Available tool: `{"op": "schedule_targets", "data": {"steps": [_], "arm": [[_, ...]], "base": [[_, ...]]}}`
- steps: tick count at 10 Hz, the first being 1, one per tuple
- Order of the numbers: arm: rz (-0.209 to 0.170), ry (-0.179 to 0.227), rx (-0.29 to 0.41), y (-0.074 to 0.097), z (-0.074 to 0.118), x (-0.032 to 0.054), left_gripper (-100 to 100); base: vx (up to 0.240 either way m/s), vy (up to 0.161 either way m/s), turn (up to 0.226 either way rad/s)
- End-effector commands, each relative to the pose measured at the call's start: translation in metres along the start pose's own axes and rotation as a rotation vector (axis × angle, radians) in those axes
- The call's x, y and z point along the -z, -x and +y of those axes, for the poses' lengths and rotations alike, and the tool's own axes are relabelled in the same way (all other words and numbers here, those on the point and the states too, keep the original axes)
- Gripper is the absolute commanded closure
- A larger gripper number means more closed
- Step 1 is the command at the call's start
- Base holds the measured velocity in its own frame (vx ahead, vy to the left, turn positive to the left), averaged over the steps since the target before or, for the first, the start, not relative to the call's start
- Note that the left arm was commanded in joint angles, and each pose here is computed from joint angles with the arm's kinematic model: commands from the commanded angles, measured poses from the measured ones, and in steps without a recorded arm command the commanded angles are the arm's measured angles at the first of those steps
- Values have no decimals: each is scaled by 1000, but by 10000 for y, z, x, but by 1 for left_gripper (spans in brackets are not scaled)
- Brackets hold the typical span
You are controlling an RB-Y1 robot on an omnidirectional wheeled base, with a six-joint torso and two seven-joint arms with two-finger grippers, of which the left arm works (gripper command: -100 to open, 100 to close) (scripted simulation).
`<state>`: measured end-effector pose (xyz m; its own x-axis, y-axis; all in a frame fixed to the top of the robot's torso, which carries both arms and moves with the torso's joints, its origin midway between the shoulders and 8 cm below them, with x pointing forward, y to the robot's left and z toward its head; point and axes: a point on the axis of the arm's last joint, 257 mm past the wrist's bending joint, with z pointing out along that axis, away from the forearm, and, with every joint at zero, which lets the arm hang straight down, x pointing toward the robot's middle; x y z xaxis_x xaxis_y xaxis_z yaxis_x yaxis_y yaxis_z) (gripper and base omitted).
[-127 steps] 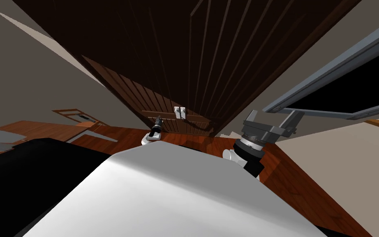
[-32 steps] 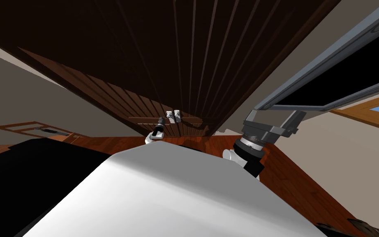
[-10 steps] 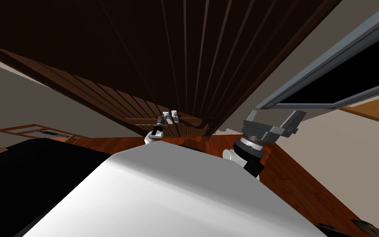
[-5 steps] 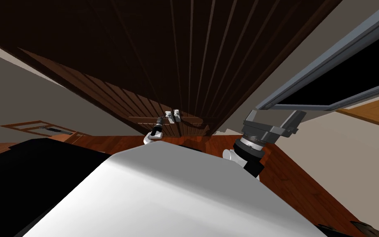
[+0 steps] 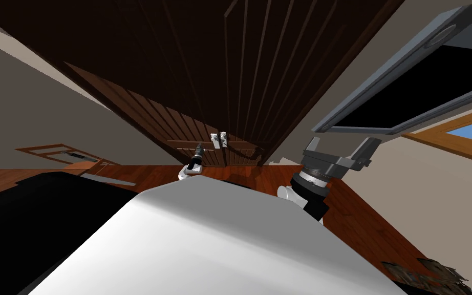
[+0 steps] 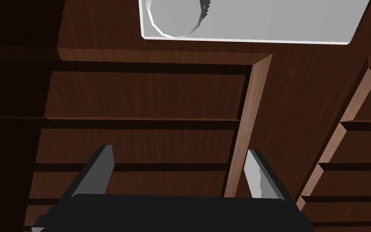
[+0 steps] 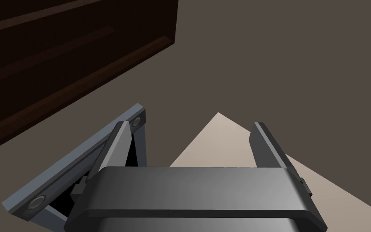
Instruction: Pull the door open
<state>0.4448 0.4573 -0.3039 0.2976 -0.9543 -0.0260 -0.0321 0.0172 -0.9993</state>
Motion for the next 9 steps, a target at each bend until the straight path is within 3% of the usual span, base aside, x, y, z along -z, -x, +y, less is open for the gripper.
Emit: {"op": "schedule_targets", "data": {"steps": [1, 2, 3, 4, 6, 7, 9], "arm": [[28, -11, 12, -166, -28, -12, -100], [49, -20, 20, -294, -64, -24, -100], [35, -13, 15, -206, -25, -14, -100], [2, 7, 1, 11, 60, 42, -100], [-40, 29, -16, 275, 146, 102, -100], [-51, 33, -20, 340, 160, 105, -100], [-46, 26, -16, 293, 132, 67, -100]], "base": [[-184, -102, -103], [-149, -115, -126], [-59, -52, -19], [-31, 36, 194], [8, 86, 162], [101, 122, 53], [165, 59, -37]]}}
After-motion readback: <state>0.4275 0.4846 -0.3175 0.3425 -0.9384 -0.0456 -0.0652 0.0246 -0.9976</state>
